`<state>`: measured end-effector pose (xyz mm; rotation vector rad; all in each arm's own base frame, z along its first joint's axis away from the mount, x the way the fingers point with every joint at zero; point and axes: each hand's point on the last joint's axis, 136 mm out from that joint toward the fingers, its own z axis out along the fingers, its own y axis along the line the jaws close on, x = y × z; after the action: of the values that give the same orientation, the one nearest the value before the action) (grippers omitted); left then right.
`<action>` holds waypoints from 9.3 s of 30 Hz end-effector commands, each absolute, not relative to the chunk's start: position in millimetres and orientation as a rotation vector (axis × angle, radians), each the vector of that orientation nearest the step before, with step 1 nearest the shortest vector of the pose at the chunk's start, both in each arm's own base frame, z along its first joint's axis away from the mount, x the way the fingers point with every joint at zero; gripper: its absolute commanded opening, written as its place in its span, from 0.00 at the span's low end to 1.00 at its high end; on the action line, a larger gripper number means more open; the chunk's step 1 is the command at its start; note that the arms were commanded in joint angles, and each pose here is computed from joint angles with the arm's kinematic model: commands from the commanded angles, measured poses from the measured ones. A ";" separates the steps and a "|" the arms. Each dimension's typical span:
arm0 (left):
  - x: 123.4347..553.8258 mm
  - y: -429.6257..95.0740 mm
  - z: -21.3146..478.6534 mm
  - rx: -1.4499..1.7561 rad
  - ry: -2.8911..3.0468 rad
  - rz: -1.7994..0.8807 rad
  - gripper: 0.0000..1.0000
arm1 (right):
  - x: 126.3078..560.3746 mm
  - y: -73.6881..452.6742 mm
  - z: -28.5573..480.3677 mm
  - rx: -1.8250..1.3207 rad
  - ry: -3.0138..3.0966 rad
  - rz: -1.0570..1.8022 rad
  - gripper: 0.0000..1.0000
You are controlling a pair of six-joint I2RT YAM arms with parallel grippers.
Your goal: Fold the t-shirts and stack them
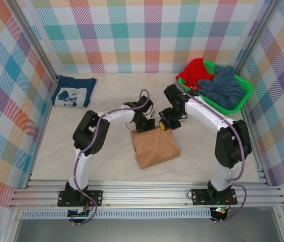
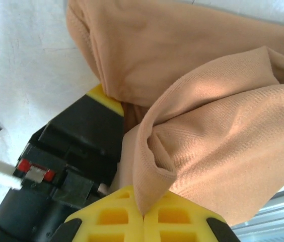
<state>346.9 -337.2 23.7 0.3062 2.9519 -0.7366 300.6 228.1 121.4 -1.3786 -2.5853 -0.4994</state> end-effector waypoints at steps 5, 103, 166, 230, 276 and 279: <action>346.2 -334.6 26.9 0.333 2.964 -0.679 0.12 | 319.7 226.3 82.2 -1.335 -2.608 -0.447 0.00; 297.6 -277.8 104.5 -0.399 2.840 -0.666 0.08 | 326.1 242.6 92.6 -0.826 -2.873 -0.762 0.17; 336.5 -206.1 15.6 -0.378 2.908 -0.132 0.25 | 320.5 200.7 5.1 -1.006 -2.744 -0.603 0.17; 373.1 -173.7 102.5 0.063 2.797 0.025 0.00 | 344.5 194.5 119.5 -0.733 -3.046 -0.751 0.55; 617.1 61.7 242.6 0.358 2.262 0.894 0.00 | 265.4 147.8 84.7 -0.855 -2.874 -1.050 0.54; 619.8 73.4 239.1 0.334 2.275 0.906 0.00 | 255.6 145.1 79.8 -0.870 -2.860 -1.029 0.54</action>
<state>613.8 58.0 232.6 0.3442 2.2939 0.8851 259.4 145.0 75.8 -0.8572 -2.8734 -0.9840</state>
